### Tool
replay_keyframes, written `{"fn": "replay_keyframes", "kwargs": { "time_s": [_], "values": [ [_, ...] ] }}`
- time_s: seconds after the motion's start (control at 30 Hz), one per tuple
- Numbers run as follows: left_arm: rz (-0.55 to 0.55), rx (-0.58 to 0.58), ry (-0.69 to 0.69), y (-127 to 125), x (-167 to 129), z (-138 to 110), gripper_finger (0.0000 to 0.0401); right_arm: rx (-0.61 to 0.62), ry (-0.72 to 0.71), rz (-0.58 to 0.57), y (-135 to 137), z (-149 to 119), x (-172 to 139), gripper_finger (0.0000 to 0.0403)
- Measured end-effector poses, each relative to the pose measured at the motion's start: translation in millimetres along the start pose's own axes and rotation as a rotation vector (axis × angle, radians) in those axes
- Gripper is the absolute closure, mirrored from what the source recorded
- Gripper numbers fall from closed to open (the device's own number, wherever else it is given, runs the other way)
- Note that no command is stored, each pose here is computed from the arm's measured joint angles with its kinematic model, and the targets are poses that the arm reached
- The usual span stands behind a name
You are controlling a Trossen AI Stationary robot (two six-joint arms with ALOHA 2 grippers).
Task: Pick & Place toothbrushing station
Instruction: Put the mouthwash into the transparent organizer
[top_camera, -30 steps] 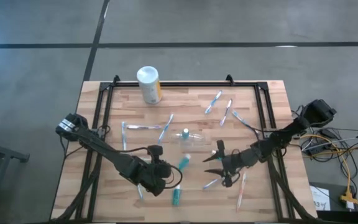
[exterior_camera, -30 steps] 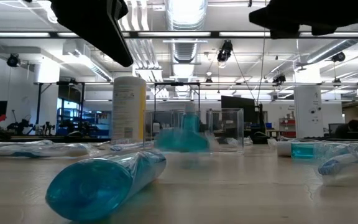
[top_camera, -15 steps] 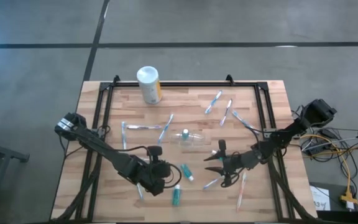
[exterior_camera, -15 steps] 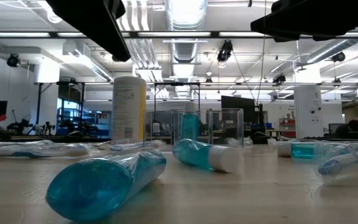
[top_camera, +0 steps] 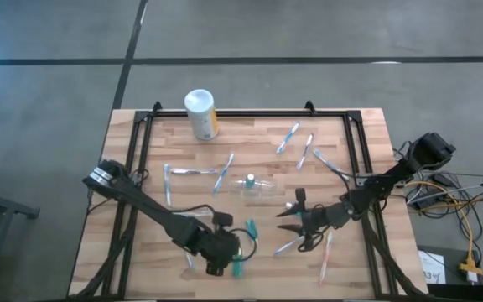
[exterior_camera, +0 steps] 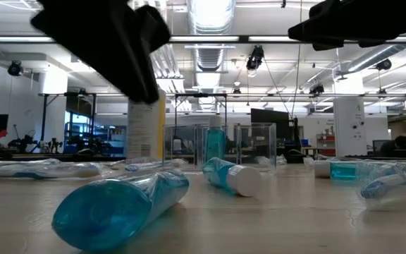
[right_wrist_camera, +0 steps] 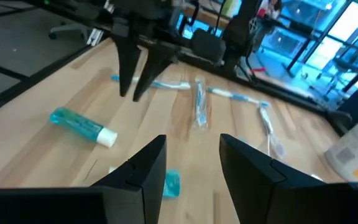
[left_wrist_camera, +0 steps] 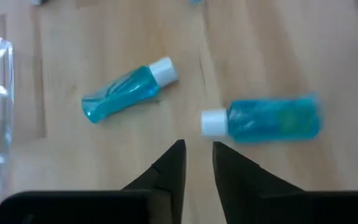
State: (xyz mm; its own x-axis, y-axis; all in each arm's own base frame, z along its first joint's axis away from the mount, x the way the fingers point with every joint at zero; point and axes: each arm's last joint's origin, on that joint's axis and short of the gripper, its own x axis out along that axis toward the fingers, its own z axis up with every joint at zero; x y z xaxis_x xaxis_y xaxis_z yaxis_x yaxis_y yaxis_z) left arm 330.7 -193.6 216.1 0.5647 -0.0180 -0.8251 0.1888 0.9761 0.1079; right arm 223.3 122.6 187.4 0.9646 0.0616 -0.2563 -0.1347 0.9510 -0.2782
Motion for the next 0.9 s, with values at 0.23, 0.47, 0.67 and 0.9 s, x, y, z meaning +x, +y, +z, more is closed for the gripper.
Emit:
{"fn": "replay_keyframes", "kwargs": {
  "time_s": [0.23, 0.47, 0.67, 0.9],
  "values": [
    [0.076, 0.415, 0.014, -1.5, 10.2, 43.4, 0.0262, 0.042, 0.028, 0.016, -3.9, 4.4, -12.2, 0.0266],
    [0.189, 0.800, 0.217, 14.1, 49.2, 54.5, 0.0235, 0.100, 0.105, 0.065, -4.1, -0.2, -22.4, 0.0262],
    [0.172, 0.927, 0.341, 37.2, 73.3, 47.7, 0.0229, 0.117, 0.121, 0.125, -1.1, -1.7, -23.8, 0.0261],
    [0.068, 1.036, 0.366, 47.9, 79.0, 42.8, 0.0229, 0.118, 0.148, 0.130, -0.2, -5.9, -24.3, 0.0271]
  ]
}}
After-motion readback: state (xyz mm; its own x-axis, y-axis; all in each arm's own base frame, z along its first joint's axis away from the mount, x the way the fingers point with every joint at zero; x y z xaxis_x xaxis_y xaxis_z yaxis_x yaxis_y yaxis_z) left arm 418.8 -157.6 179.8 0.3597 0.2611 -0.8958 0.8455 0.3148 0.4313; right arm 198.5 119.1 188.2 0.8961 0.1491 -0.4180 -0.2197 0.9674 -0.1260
